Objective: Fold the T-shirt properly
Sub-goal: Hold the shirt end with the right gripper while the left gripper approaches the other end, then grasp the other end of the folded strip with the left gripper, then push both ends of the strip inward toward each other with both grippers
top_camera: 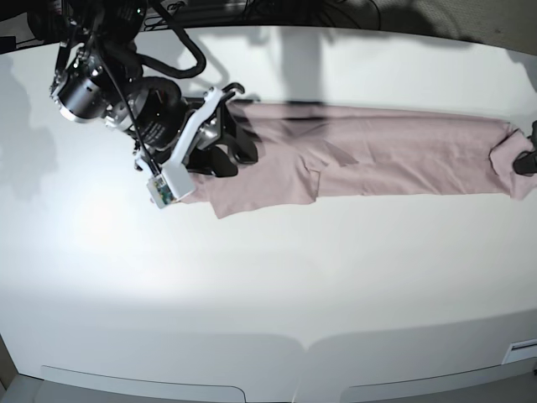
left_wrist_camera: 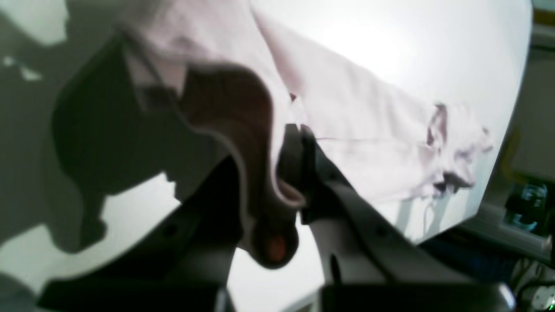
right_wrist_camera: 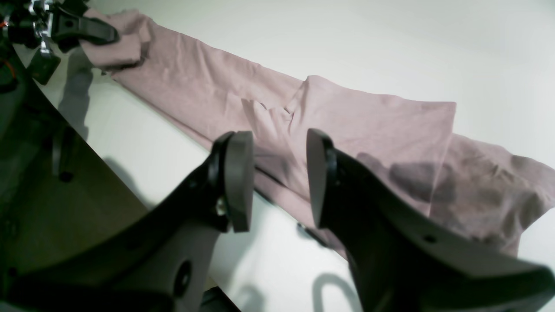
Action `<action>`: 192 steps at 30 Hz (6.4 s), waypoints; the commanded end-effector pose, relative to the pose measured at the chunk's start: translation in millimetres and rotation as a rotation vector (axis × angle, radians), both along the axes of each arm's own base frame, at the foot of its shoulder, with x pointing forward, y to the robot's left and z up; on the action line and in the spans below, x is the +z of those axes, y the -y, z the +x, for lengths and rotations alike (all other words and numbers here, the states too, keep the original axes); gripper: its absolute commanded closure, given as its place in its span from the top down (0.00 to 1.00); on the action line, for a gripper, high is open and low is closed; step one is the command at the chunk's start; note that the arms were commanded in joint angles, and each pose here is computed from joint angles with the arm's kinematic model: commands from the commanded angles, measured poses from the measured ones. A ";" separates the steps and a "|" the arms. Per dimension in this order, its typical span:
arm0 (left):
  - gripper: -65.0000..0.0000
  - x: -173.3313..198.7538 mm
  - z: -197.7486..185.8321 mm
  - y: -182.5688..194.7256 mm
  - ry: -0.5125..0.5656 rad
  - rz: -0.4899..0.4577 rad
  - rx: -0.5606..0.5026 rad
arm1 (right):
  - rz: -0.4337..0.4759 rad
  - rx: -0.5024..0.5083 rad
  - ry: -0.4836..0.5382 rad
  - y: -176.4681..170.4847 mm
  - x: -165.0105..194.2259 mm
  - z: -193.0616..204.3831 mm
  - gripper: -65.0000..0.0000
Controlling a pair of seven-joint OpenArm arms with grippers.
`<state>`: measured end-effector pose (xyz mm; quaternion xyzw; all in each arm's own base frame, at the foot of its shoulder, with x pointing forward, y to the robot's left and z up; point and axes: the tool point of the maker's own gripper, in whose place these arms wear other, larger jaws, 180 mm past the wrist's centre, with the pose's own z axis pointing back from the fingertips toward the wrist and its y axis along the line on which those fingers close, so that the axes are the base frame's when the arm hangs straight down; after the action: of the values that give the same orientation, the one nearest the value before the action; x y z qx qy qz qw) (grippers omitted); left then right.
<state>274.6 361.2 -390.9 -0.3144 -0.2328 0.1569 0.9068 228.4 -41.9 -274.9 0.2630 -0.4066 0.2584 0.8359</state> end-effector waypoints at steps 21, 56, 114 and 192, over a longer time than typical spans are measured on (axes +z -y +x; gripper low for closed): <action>0.00 43.3 9.3 66.6 0.163 0.281 -0.337 | 0.032 0.009 0.080 -4.4 21.1 11.2 0.33; 0.00 38.9 -4.0 215.8 0.316 0.161 -0.313 | 0.023 0.010 0.073 -3.7 19.2 10.5 0.33; 0.51 167.3 35.3 189.4 0.816 0.652 -0.310 | -0.262 -0.526 -0.037 152.1 -21.4 18.5 0.54; 0.51 7.5 -2.7 180.4 0.369 0.511 -0.263 | 0.362 -0.350 -0.375 97.0 -93.8 61.2 0.00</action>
<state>261.0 180.0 -397.5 -0.1270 -0.3559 -0.0826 0.9222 279.4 -137.2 -382.8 0.3718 -0.2990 -0.0258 0.8785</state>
